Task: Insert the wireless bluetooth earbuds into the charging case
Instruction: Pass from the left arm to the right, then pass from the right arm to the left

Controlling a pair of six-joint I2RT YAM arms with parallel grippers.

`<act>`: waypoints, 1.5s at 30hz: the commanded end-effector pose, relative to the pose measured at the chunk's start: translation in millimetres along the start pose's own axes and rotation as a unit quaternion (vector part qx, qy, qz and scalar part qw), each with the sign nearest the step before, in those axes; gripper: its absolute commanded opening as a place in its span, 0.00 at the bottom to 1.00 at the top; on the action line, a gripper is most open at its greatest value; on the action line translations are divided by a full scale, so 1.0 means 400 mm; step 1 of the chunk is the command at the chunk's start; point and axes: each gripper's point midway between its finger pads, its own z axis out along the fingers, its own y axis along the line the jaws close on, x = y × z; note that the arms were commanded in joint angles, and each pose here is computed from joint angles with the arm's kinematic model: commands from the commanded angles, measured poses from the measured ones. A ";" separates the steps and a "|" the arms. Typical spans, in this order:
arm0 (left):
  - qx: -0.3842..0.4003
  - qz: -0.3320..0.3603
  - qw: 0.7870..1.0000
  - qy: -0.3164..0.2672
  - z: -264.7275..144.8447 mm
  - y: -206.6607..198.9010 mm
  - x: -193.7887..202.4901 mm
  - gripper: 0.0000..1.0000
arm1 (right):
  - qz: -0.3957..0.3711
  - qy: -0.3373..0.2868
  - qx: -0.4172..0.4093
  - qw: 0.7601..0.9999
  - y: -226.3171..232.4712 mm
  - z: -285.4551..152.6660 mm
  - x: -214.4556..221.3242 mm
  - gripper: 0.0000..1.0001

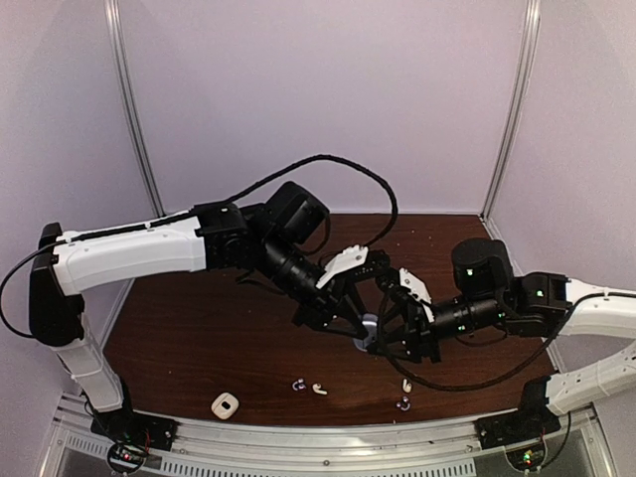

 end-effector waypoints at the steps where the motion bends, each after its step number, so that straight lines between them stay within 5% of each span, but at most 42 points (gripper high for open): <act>1: -0.012 -0.012 1.000 0.016 -0.001 0.010 0.032 0.00 | -0.023 -0.078 -0.007 0.997 0.018 -0.031 -0.097 0.36; 10: -0.019 -0.006 1.000 0.004 -0.008 0.011 0.018 0.03 | -0.016 -0.081 -0.007 0.997 0.012 -0.020 -0.101 0.23; 24: -0.120 0.026 0.990 -0.072 -0.102 0.033 -0.026 0.52 | -0.007 -0.127 -0.009 0.992 0.010 -0.057 -0.132 0.08; 38: -0.128 0.046 0.975 -0.177 -0.159 0.006 -0.117 0.68 | -0.007 -0.145 0.012 0.989 -0.010 -0.064 -0.150 0.04; 45: -0.122 0.030 0.976 -0.178 -0.139 0.021 -0.116 0.65 | -0.010 -0.153 0.004 0.988 -0.004 -0.065 -0.160 0.03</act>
